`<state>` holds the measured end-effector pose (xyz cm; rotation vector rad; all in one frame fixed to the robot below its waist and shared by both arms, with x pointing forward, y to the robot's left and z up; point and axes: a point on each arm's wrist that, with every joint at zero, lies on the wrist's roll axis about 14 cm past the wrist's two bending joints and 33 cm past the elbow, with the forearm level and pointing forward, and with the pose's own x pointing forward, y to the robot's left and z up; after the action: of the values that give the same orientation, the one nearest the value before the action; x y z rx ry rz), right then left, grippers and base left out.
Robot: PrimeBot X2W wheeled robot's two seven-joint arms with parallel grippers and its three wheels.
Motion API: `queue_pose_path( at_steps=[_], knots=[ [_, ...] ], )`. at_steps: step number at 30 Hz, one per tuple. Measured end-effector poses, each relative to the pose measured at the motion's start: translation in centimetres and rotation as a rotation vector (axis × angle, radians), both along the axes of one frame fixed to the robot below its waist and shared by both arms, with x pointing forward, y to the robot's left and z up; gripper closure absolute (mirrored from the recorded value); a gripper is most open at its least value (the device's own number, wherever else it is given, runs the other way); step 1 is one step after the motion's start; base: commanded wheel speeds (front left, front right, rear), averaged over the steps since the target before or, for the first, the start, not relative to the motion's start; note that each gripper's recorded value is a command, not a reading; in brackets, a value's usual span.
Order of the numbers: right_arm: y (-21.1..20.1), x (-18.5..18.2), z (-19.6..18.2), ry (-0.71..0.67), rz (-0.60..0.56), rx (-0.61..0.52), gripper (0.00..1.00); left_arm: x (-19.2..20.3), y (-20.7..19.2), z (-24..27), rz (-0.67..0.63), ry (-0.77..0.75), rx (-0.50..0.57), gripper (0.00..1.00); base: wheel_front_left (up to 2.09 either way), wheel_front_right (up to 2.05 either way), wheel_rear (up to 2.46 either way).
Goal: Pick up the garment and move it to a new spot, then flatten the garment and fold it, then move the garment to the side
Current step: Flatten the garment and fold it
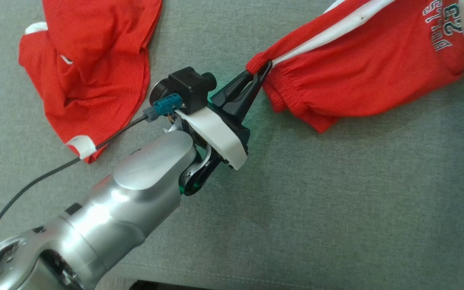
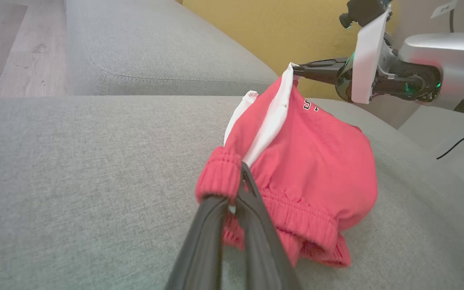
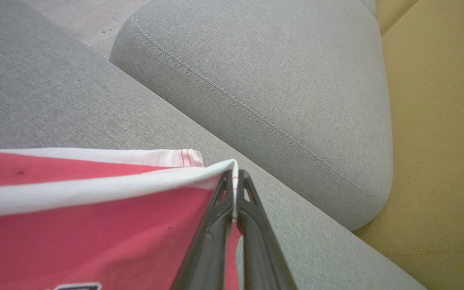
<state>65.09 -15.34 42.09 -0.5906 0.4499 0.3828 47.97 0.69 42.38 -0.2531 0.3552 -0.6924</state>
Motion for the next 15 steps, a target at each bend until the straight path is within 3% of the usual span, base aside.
queue_pose_path(
  at_steps=[7,8,9,11,15],
  knots=[
    [0.5,1.0,-1.0,-0.002,0.005,0.004,1.00,0.3,0.2,-0.9,0.006,0.013,0.006,1.00,0.00,0.00,0.00],
    [0.5,1.2,-1.0,-0.011,0.008,0.004,0.21,0.4,0.2,-0.9,0.007,0.010,0.003,1.00,0.00,0.00,0.00],
    [0.5,1.4,-0.9,-0.020,0.010,0.006,0.00,0.5,0.2,-1.0,0.005,0.012,0.002,0.86,0.00,0.00,0.00],
    [0.4,1.8,-0.5,-0.043,0.009,0.018,0.00,0.5,0.3,-1.4,0.009,0.019,0.007,0.00,0.00,0.00,0.00],
    [0.5,2.2,0.5,-0.081,0.003,0.049,0.00,0.8,0.6,-1.5,0.023,0.020,0.015,0.00,0.00,0.00,0.00]
  ],
)
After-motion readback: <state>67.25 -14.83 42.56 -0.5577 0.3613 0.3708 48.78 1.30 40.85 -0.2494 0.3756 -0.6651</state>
